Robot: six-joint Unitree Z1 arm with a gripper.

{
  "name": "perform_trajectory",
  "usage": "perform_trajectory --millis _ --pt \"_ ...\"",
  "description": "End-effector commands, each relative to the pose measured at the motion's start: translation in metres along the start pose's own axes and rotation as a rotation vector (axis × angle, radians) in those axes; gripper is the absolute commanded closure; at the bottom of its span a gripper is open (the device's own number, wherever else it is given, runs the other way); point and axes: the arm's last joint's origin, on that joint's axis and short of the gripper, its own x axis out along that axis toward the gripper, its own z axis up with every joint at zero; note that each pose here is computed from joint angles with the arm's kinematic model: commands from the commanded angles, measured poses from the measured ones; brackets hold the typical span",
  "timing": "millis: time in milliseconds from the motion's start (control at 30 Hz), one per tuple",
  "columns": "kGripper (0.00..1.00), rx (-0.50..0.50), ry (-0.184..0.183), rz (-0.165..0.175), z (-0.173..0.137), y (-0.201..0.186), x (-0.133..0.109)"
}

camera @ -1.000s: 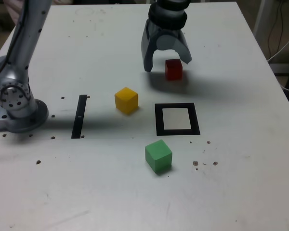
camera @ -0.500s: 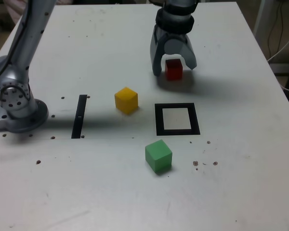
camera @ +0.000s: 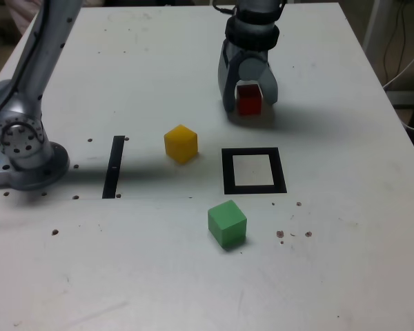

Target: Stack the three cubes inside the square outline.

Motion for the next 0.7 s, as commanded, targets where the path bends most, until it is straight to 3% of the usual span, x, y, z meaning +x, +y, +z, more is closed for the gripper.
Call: perform_trajectory --millis 0,267,400,667 --pt "0.56 -0.009 -0.002 -0.006 0.0 0.003 0.002" --pt "0.6 0.002 -0.012 -0.029 -0.001 0.004 0.001" --pt "0.67 0.005 -0.015 -0.036 -0.003 0.003 0.0" --pt "0.71 0.026 -0.07 0.003 -0.021 -0.007 -0.03"
